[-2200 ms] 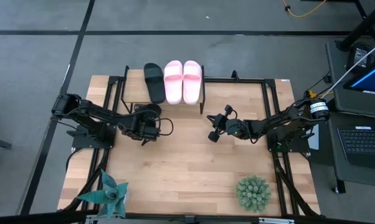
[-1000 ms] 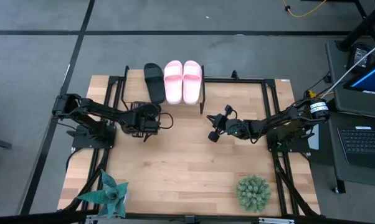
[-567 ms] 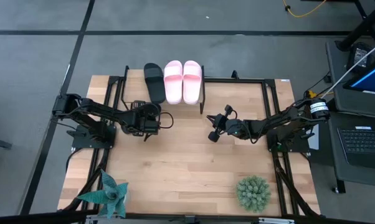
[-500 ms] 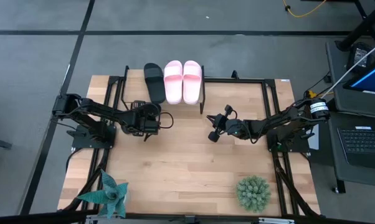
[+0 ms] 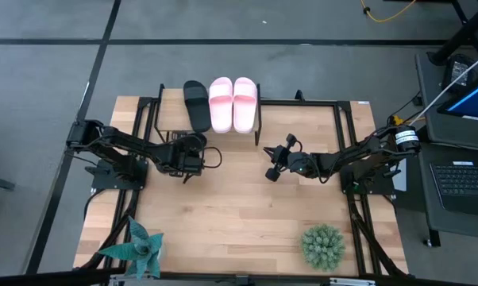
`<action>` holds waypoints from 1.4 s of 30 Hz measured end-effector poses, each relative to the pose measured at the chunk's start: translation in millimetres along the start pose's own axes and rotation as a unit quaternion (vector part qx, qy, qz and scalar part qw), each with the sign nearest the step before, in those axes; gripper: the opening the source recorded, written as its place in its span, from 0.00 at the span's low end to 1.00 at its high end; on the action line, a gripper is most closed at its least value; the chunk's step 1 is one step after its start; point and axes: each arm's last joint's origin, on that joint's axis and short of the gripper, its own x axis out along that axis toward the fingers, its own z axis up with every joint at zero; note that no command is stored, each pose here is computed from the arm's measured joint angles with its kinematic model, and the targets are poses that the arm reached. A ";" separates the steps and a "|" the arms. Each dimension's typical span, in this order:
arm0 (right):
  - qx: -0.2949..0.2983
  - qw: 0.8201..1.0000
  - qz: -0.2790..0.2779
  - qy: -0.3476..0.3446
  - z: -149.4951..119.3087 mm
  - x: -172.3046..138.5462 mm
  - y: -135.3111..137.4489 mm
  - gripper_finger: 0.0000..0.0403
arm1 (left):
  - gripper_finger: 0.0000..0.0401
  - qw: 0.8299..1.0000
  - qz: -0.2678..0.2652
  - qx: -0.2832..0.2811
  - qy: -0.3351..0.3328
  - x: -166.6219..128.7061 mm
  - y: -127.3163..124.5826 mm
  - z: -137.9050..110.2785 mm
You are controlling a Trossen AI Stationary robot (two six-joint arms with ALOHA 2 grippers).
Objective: Pick and place slides into the shelf
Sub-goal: Put the black slide on the shelf
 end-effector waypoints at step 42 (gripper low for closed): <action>-0.004 1.000 0.022 -0.001 0.0 -0.1 1.4 0.06 | 0.00 0.955 0.117 -0.216 -0.166 -175.2 108.5 30.2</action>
